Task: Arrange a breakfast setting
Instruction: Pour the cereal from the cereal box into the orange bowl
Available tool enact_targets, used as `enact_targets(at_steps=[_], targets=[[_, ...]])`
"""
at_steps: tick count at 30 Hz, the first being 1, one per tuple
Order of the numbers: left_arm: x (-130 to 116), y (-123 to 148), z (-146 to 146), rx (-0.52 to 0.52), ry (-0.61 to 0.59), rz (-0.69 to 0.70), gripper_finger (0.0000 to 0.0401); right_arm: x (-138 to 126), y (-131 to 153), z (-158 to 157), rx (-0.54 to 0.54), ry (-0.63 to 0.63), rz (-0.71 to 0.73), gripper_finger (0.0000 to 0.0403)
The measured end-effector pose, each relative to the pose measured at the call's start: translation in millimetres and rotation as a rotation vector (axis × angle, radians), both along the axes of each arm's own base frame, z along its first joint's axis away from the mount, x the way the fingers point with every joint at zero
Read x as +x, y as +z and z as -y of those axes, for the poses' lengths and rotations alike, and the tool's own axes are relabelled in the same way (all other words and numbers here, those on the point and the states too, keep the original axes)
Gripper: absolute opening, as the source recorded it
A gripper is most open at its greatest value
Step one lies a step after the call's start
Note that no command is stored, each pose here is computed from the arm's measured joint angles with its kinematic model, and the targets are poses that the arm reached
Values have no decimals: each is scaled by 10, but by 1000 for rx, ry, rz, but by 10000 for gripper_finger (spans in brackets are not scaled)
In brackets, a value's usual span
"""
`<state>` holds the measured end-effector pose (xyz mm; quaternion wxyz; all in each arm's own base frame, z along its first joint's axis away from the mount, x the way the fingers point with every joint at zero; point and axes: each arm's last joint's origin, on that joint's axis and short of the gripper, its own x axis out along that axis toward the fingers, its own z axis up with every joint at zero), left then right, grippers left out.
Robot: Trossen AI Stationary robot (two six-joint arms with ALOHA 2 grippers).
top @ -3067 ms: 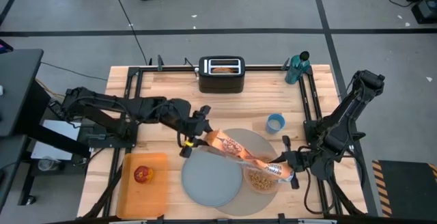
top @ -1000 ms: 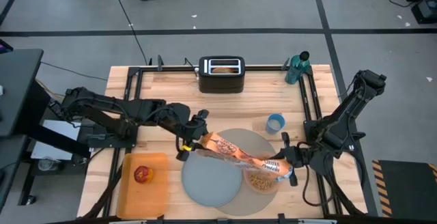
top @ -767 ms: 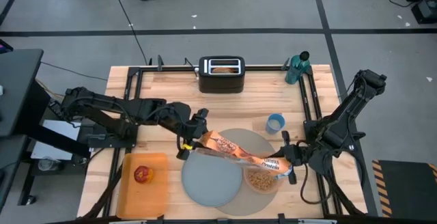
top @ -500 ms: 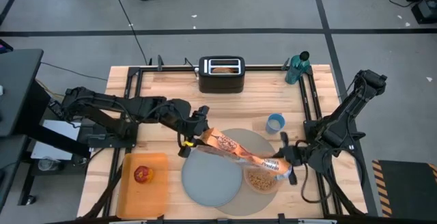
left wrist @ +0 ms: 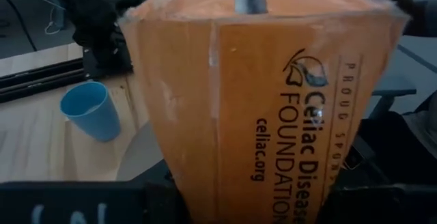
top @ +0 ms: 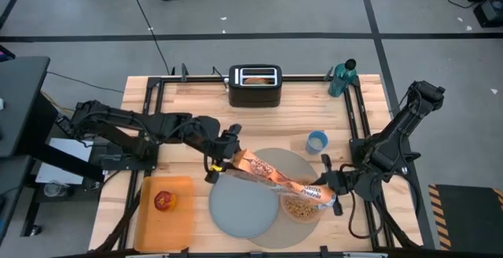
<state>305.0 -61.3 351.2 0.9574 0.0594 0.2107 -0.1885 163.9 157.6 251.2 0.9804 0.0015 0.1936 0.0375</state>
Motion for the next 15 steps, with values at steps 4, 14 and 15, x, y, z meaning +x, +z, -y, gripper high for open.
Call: enact_targets(at_steps=[4,14,15], targets=[[-1,9,-3,-1,1,7,146,-12,27,23,33,-18,10,9],[-6,-9,-2,1,10,-13,146,-25,-1,41,-16,-64,5,9],[-6,-7,-3,-1,8,-11,146,-23,7,35,13,-42,0,9]])
